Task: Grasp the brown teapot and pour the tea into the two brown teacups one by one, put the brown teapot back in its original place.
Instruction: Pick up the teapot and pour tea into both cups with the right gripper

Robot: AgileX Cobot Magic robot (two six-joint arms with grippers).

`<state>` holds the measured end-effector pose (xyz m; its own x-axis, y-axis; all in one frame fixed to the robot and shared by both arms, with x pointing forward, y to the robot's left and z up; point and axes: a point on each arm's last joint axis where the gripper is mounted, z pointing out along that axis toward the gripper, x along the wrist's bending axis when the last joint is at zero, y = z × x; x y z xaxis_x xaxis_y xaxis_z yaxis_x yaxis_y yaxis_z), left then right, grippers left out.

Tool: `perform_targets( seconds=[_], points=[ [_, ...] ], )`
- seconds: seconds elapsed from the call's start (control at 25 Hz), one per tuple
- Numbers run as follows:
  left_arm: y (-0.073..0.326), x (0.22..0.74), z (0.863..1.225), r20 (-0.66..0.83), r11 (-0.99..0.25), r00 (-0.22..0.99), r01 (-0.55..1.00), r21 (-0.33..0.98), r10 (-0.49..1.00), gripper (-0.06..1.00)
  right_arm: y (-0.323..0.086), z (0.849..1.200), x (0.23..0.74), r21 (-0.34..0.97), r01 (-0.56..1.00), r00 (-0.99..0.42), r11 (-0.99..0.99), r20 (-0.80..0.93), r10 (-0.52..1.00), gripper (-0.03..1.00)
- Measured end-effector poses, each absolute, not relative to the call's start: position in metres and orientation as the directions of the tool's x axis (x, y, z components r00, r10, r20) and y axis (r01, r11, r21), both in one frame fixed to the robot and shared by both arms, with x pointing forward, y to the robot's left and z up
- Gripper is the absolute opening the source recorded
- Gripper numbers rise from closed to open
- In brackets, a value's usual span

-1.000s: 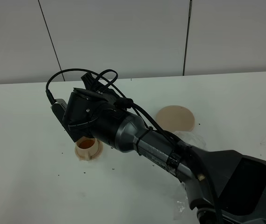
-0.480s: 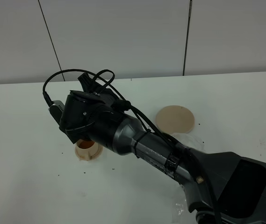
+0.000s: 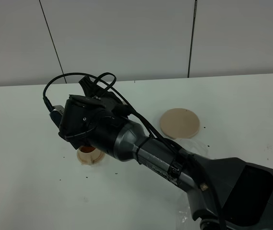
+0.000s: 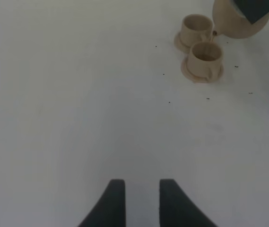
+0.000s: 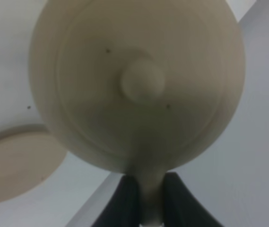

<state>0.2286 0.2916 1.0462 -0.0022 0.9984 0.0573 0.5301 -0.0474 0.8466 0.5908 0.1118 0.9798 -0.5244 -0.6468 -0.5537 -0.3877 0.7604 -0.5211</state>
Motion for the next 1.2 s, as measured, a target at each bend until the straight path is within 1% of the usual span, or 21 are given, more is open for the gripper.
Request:
perform_targets(
  seconds=[0.36, 0.6, 1.2],
  points=[
    [0.292, 0.229, 1.046, 0.057, -0.047, -0.002, 0.53, 0.847, 0.998, 0.25, 0.112, 0.979, 0.59, -0.523, -0.389, -0.523, 0.758, -0.553, -0.649, 0.09],
    [0.292, 0.229, 1.046, 0.057, -0.047, -0.002, 0.53, 0.847, 0.998, 0.25, 0.114, 0.967, 0.592, -0.529, -0.398, -0.526, 0.749, -0.538, -0.659, 0.09],
    [0.292, 0.229, 1.046, 0.057, -0.047, -0.002, 0.53, 0.847, 0.998, 0.25, 0.118, 0.966, 0.589, -0.546, -0.402, -0.501, 0.735, -0.541, -0.675, 0.09]
  ],
)
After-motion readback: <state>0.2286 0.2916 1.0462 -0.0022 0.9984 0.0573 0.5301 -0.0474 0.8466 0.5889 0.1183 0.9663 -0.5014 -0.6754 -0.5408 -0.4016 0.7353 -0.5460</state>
